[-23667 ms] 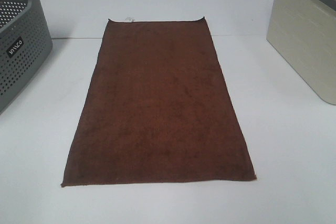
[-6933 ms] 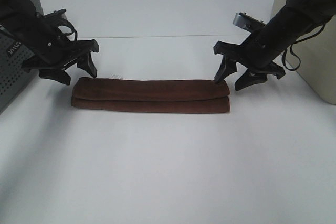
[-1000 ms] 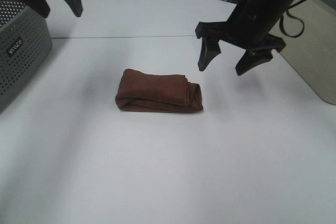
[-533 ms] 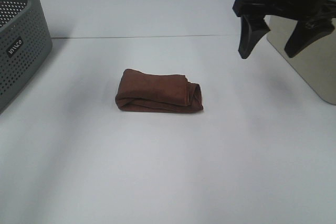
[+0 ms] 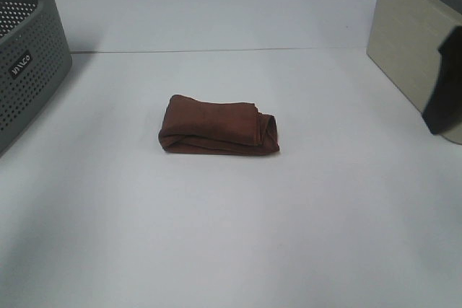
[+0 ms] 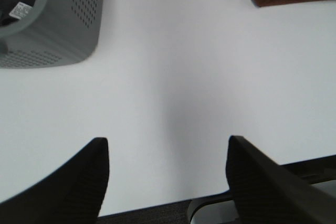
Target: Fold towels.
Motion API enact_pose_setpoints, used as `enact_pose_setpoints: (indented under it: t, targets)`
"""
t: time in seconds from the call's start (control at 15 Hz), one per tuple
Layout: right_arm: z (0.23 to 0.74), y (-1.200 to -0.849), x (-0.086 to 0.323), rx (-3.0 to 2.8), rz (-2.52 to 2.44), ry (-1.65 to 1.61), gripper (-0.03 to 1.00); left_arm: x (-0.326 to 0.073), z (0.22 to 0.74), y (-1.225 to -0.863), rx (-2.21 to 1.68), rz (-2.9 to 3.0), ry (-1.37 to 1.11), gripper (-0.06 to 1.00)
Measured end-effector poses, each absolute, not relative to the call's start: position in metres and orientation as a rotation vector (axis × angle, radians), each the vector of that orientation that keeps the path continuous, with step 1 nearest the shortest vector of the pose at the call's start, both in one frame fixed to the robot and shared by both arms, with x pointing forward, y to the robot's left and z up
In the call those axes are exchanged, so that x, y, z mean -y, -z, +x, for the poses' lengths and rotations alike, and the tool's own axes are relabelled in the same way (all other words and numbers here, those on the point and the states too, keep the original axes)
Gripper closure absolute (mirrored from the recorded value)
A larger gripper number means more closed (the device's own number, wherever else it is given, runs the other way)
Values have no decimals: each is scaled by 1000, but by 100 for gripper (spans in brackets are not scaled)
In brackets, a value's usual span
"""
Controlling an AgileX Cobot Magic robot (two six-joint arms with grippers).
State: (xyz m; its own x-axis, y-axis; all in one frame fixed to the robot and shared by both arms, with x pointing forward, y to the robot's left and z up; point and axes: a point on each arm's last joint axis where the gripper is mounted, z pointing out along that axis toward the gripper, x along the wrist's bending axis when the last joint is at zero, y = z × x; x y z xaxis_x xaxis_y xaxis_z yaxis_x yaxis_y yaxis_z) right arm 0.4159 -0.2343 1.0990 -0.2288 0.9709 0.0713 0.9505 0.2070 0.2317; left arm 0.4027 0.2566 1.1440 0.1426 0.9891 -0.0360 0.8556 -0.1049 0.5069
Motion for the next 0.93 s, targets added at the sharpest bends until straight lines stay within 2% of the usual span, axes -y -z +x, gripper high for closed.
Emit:
enact_pose_setpoints:
  t: [0.33,0.6,0.93]
  targets:
    - [321,-1084,266,-2283,1815,-535,19,-286,302,-1100,-1682,1924,-510,32]
    - [262,-1069,286,-2181,1632,-768,19,-298,246,-1074,-1485,1827,-597,32]
    - [241,-1052,293,-2044,1500,-960,19,-295,231,-1057,-1307,1879,-597,32]
